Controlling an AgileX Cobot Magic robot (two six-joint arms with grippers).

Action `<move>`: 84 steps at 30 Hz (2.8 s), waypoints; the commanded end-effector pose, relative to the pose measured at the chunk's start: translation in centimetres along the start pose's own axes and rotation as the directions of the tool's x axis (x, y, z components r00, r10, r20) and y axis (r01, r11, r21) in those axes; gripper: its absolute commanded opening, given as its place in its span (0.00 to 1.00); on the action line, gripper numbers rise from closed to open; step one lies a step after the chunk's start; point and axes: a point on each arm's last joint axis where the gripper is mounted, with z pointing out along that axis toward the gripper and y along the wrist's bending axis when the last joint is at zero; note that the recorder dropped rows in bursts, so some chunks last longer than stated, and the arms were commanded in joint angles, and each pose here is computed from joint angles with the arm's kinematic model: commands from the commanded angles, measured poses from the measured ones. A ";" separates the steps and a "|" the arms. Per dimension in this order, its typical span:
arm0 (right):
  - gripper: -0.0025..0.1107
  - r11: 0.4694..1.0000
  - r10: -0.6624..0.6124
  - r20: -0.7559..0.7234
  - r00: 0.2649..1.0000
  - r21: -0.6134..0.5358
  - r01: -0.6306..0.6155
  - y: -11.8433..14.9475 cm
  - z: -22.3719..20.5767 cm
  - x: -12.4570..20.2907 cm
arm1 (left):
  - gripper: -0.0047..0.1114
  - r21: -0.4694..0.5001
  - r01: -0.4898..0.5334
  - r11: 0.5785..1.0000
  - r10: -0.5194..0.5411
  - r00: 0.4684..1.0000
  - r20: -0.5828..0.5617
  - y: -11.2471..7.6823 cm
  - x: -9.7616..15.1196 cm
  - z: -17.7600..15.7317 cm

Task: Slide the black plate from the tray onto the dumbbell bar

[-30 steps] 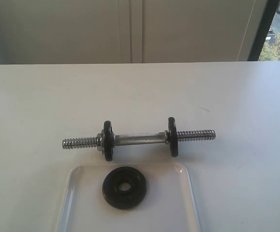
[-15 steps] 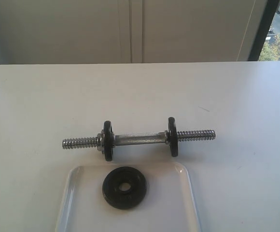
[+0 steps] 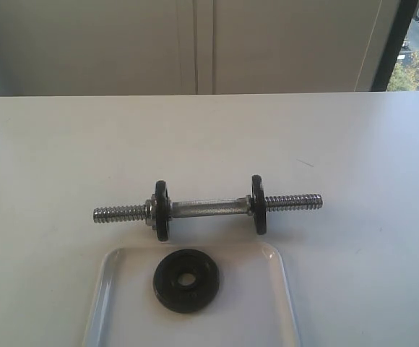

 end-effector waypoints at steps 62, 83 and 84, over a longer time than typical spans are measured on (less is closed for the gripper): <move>0.02 1.000 -0.002 0.007 1.000 0.000 0.002 0.0 0.0 0.1 | 0.62 0.761 -0.624 0.176 0.726 0.605 0.327 -32.9 -5.0 16.2; 0.02 1.000 -0.002 0.007 1.000 0.000 0.002 0.0 0.0 0.1 | 0.27 0.777 -0.597 0.201 0.729 0.621 0.288 -33.4 -3.8 17.3; 0.02 1.000 -0.002 0.007 1.000 0.000 0.002 0.0 0.0 0.1 | 0.19 0.788 -0.575 0.222 0.723 0.639 0.262 -33.4 -3.8 17.3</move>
